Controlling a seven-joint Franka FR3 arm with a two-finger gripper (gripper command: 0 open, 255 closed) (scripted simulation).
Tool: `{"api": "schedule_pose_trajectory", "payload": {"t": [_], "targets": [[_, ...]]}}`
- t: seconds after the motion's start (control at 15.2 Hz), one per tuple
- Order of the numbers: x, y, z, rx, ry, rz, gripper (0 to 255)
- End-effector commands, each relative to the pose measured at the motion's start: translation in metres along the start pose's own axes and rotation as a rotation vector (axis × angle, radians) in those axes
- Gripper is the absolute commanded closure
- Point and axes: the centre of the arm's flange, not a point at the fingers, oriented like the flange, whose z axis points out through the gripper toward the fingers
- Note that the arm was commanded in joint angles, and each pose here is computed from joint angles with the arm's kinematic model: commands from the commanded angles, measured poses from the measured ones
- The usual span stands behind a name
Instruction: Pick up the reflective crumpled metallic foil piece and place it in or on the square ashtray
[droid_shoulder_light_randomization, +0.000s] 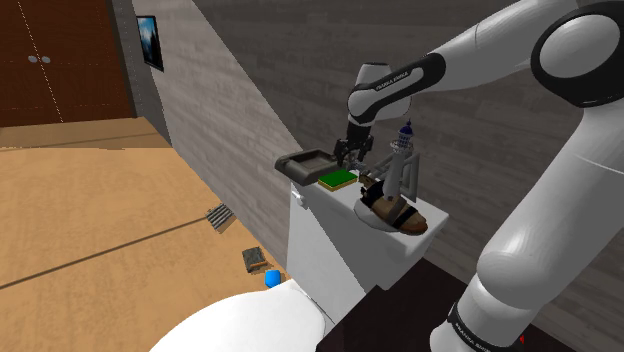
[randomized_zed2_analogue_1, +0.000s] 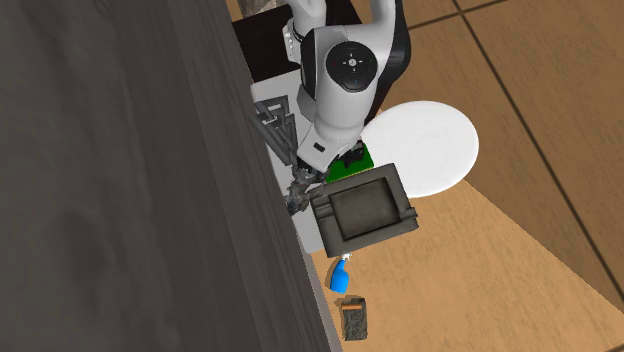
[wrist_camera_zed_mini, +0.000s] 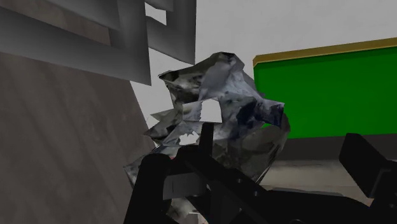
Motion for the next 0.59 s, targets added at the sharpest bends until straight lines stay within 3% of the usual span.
{"api": "schedule_pose_trajectory", "payload": {"t": [0.0, 0.07, 0.13, 0.53], "targets": [[0.0000, 0.0000, 0.0001, 0.000, 0.000, 0.000, 0], [0.0000, 0.0000, 0.0000, 0.000, 0.000, 0.000, 0], [0.0000, 0.0000, 0.0000, 0.000, 0.000, 0.000, 255], [0.0000, 0.0001, 0.0000, 0.000, 0.000, 0.000, 255]]}}
